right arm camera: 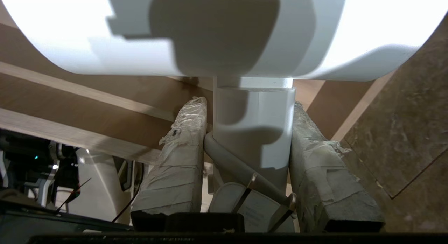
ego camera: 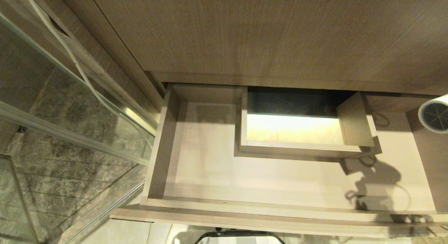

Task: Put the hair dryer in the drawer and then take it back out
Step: Put it into the drawer

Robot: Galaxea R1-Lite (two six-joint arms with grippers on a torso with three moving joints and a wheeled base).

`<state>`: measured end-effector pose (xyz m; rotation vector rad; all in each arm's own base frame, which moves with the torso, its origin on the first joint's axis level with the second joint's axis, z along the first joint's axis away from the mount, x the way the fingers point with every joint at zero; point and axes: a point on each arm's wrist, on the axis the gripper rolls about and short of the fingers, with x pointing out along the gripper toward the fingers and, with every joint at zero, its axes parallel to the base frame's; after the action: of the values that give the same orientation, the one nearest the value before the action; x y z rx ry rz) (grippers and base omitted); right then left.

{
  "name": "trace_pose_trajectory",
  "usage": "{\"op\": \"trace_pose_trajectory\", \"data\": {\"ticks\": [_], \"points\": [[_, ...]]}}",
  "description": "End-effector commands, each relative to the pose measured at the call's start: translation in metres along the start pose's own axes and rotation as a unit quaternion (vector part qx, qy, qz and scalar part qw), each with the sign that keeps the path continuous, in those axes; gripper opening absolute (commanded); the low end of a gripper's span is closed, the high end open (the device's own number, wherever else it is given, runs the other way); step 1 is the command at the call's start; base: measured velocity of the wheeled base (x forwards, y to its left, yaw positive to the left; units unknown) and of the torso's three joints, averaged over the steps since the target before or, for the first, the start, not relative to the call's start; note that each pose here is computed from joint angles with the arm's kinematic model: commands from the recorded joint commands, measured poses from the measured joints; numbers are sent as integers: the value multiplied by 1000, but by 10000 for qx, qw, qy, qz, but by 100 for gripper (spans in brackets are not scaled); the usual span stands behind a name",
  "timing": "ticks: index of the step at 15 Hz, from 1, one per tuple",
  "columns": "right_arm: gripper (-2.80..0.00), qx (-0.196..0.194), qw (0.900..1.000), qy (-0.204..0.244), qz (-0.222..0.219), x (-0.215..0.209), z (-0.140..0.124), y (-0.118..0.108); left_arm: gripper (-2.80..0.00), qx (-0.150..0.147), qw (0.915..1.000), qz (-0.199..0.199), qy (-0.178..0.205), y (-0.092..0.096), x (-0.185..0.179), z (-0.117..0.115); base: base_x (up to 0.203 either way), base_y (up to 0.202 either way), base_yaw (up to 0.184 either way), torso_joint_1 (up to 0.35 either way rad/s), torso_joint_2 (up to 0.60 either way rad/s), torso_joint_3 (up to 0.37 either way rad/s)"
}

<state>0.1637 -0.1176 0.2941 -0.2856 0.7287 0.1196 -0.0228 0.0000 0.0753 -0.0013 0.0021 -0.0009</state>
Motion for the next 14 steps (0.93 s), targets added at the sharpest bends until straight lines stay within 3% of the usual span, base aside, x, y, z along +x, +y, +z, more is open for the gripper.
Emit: {"op": "trace_pose_trajectory", "data": {"ticks": [1, 4, 11, 14], "points": [[-280, -11, 10000, 12, 24, 0, -1, 2, -280, -1, 10000, -3, 3, 0, 0, 0, 0, 0, 0, 0, 0, 0], [-280, -27, 10000, -7, 15, -2, -2, 3, -280, -1, 10000, -3, -2, 0, 0, 0, -2, 0, -27, 1, 3, -1], [-280, -86, 9999, -53, -16, -1, 1, 0, -280, -1, 10000, -3, 5, 0, 0, 0, 0, 7, -153, 3, 1, 4], [-280, -310, 9995, -49, 30, 6, 3, -5, -280, -1, 10000, -3, 5, 0, 0, 0, 1, 0, -21, 2, 0, 1]]}}
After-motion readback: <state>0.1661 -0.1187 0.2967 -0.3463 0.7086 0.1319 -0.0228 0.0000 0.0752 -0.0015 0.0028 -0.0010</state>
